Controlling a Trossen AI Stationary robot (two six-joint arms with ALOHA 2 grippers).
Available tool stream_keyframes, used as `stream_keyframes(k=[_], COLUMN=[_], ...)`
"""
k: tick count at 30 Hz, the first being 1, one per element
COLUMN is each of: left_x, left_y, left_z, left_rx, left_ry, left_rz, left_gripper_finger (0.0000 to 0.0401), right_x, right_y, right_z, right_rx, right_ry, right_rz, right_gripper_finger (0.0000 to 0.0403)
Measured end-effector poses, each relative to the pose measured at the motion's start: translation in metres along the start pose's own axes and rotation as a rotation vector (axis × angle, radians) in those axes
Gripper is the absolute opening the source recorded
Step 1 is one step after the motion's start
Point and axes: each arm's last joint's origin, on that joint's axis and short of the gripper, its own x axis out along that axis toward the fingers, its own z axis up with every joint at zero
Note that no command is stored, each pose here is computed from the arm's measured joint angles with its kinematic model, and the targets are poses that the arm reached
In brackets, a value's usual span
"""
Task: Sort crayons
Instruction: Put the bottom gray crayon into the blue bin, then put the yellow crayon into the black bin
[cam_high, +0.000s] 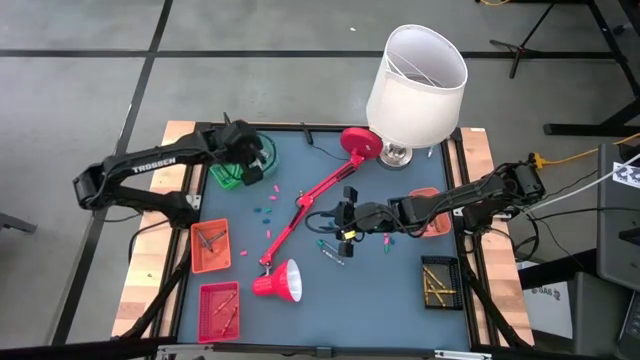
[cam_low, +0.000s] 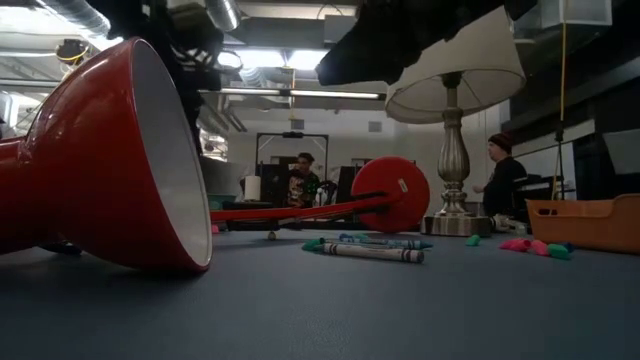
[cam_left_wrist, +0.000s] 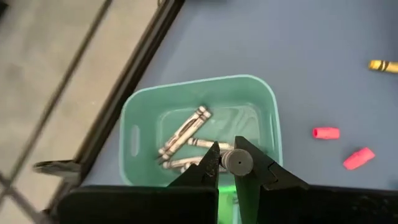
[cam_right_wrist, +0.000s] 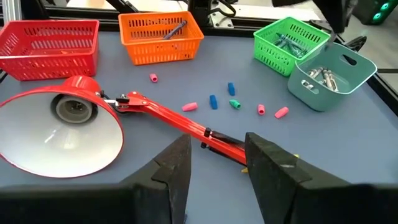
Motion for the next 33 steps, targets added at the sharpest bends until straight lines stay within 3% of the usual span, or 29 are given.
stream_keyframes(k=[5, 9, 21, 33], left_x=[0.022, 0.039, 0.055, 0.045], left_y=[0.008, 0.010, 0.005, -0.034], left_z=[0.003, 0.004, 0.010, 0.034], left_rx=[-0.047, -0.084, -0.104, -0.006], left_ry=[0.034, 0.070, 0.058, -0.199], left_rz=[-0.014, -0.007, -0.029, -0.449], left_gripper_finger=[0.0010, 0.0018, 0.0116, 0.0121], right_x=[0.000, 0.000, 0.000, 0.000], right_y=[0.000, 0.000, 0.000, 0.000], right_z=[0.000, -0.001, -0.004, -0.008], right_rx=[0.003, 0.077, 0.111, 0.102], right_ry=[0.000, 0.005, 0.045, 0.076], right_rz=[0.000, 0.000, -0.005, -0.009], right_gripper_finger=[0.0150, 0.0150, 0.0150, 0.0150])
